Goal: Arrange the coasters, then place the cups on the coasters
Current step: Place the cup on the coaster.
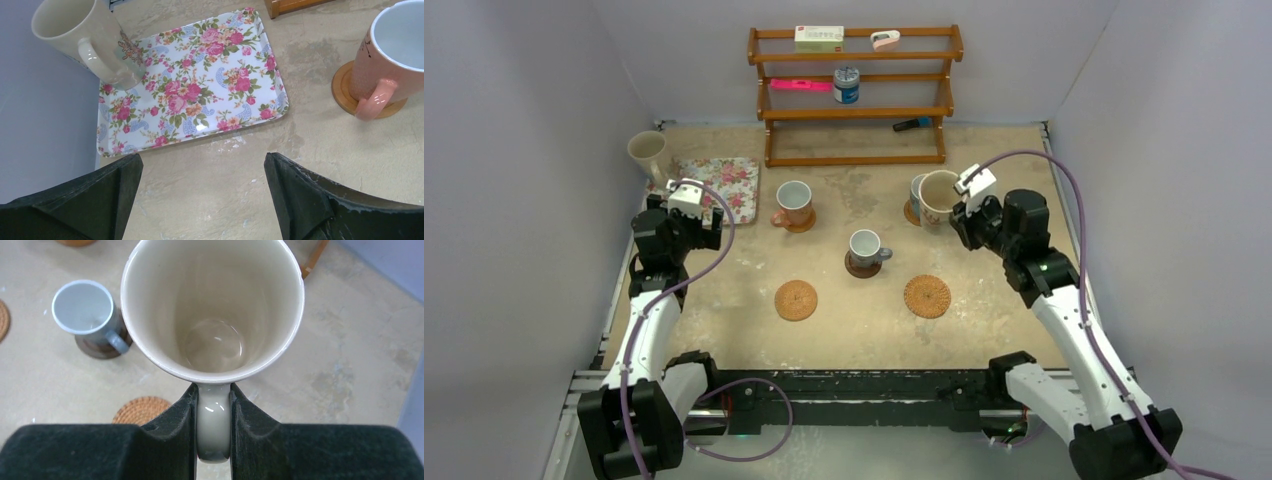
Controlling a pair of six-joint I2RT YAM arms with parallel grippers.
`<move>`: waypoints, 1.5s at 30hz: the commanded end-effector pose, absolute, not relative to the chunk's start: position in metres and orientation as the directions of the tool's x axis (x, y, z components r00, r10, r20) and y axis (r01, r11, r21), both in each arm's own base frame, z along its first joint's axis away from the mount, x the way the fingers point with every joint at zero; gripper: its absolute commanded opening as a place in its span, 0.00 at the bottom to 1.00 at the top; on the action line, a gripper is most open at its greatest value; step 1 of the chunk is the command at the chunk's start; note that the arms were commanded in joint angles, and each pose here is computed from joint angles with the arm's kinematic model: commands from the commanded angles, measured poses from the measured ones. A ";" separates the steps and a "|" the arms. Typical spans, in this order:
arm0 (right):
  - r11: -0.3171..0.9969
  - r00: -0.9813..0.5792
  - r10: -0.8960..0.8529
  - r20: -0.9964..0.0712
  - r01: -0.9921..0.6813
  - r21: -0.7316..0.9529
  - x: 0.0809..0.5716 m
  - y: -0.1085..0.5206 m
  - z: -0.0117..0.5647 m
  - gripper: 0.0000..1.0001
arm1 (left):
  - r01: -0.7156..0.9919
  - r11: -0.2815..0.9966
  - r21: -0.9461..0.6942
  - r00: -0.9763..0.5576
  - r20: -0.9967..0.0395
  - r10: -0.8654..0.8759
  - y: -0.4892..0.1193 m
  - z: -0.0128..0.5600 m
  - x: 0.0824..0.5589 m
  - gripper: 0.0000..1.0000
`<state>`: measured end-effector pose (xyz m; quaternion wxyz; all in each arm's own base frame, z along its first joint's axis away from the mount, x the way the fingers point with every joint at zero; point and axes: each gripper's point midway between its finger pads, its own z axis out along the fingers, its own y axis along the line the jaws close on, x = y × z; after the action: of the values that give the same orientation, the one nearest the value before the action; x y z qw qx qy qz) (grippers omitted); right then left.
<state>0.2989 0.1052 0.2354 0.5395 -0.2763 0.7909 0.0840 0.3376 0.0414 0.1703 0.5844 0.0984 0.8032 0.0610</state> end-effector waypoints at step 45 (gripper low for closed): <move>0.508 -0.077 -0.398 -0.914 -0.848 -0.149 0.209 0.099 0.168 0.00 | 0.140 0.970 0.201 -0.258 -0.938 0.232 0.032 0.176 0.342 1.00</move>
<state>0.2061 0.0853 0.1430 0.4628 -0.4110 0.7582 0.2048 0.3383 0.0336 0.1687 0.5850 0.1113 0.8023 0.0424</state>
